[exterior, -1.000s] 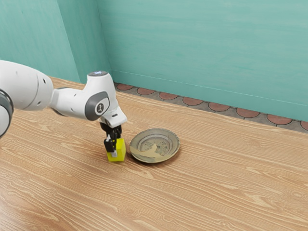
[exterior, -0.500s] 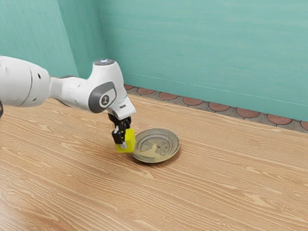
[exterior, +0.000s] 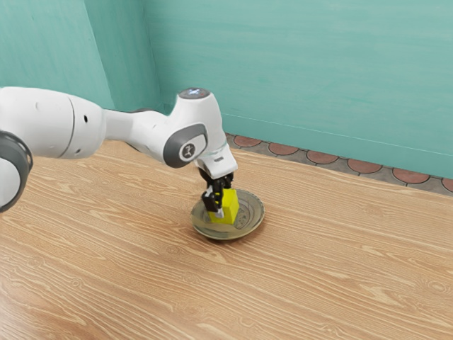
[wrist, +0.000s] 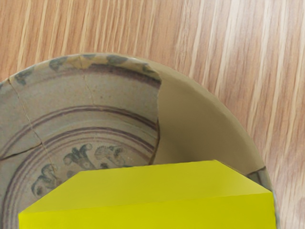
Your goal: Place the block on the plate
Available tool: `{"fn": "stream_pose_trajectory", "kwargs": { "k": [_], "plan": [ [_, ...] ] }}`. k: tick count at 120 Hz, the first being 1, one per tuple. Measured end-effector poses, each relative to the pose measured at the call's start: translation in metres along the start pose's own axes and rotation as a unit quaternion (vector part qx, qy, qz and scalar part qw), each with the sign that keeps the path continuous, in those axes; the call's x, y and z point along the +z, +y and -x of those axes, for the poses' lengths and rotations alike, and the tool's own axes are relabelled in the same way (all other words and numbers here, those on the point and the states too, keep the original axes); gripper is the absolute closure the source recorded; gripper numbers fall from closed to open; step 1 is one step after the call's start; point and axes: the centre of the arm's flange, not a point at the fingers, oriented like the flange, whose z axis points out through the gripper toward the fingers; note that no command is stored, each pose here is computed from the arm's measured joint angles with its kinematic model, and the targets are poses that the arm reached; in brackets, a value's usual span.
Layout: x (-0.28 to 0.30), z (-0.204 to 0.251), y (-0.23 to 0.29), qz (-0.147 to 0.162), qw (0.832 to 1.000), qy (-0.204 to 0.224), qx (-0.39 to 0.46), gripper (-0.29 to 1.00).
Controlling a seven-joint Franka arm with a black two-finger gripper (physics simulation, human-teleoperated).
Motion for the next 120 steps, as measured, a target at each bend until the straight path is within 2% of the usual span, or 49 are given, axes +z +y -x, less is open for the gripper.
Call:
{"fn": "stream_pose_trajectory", "kwargs": {
  "k": [27,54,76,100,120],
  "plan": [
    [0.005,0.005,-0.023,-0.015,1.0,0.004,-0.006,0.29],
    [0.025,0.009,-0.029,-0.008,1.0,0.002,-0.014,0.29],
    [0.027,0.01,-0.029,-0.007,1.0,0.001,-0.02,0.14],
    [-0.027,0.008,-0.029,-0.034,0.999,-0.013,-0.026,0.06],
    [-0.068,0.006,-0.023,-0.042,0.998,-0.028,-0.039,0.03]
  ]
}}
